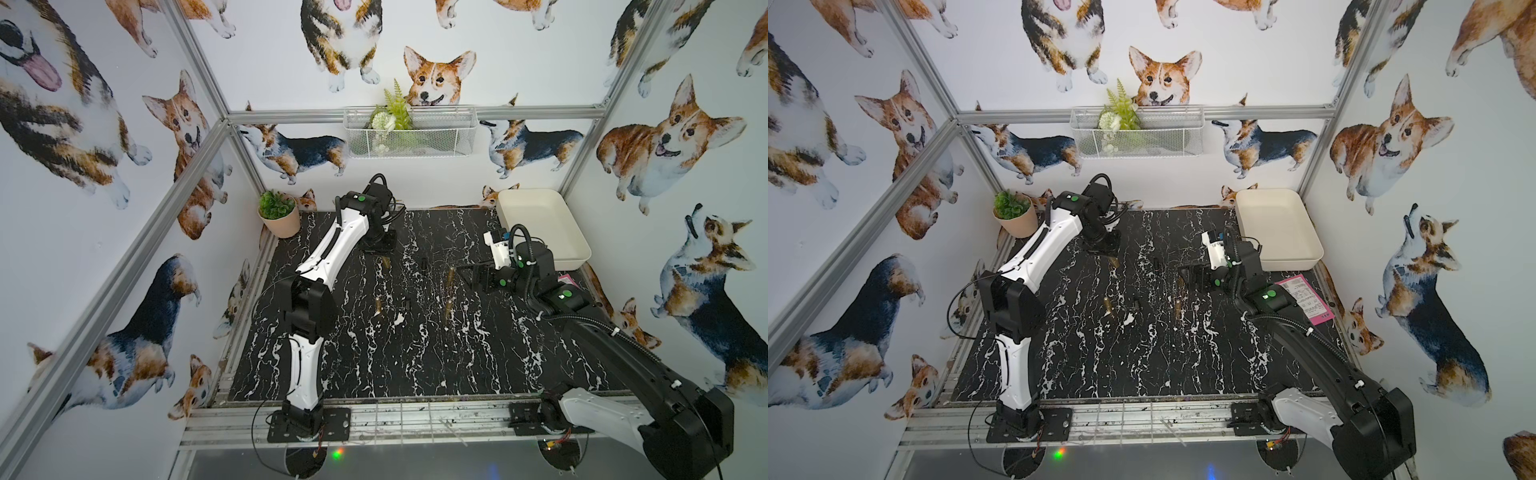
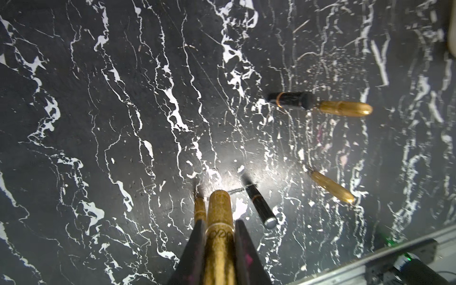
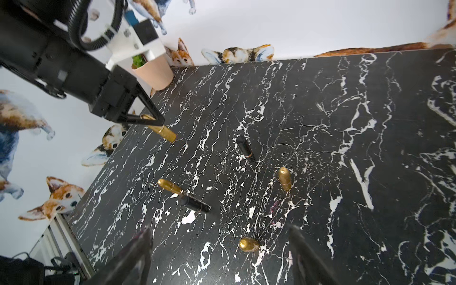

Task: Open the lipstick cap
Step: Pick up the lipstick at the center of the board, then open the cover of the lipstick.

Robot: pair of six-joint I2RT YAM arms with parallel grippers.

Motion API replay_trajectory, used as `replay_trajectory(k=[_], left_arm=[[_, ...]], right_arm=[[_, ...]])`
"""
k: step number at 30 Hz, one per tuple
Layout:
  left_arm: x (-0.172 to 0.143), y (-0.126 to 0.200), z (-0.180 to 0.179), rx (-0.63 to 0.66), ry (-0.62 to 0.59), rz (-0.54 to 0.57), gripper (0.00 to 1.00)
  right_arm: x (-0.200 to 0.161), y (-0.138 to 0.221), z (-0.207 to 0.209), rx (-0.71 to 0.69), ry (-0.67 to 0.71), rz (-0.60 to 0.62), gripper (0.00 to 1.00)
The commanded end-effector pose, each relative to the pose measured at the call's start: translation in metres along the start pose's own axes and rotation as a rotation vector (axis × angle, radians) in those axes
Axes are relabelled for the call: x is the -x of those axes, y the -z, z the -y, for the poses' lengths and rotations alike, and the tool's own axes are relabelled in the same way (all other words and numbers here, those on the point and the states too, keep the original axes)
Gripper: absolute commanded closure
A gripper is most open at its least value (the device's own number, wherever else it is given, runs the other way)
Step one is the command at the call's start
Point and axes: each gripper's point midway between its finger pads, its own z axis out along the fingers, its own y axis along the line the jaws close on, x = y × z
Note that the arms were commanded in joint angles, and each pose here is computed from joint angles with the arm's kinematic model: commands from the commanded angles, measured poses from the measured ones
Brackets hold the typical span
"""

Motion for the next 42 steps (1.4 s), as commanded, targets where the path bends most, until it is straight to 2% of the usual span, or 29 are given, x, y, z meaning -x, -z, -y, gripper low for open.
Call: replay_trajectory(k=[1, 5, 10, 15, 19, 29, 42], left_arm=[[-0.017, 0.021, 0.018, -0.081, 0.025, -0.019, 0.97], [-0.027, 0.034, 0.037, -0.146, 0.018, -0.010, 0.97], [-0.038, 0.048, 0.055, -0.196, 0.004, -0.009, 0.98], [-0.051, 0.061, 0.076, -0.302, 0.008, -0.021, 0.98], [-0.065, 0.068, 0.087, -0.317, -0.019, -0.032, 0.97], [-0.085, 0.078, 0.108, -0.401, -0.040, -0.066, 0.96], [-0.087, 0.082, 0.114, -0.443, -0.031, -0.076, 0.96]], right_arm=[[-0.002, -0.006, -0.028, 0.065, 0.118, -0.020, 0.16], [-0.013, -0.025, -0.048, 0.092, 0.193, -0.083, 0.16], [-0.010, -0.033, -0.057, 0.096, 0.235, -0.071, 0.16], [-0.010, -0.041, -0.063, 0.112, 0.311, -0.066, 0.17], [-0.015, -0.050, -0.064, 0.123, 0.372, -0.095, 0.19], [-0.013, -0.055, -0.082, 0.194, 0.408, -0.091, 0.23], [-0.024, -0.065, -0.101, 0.246, 0.447, -0.132, 0.30]])
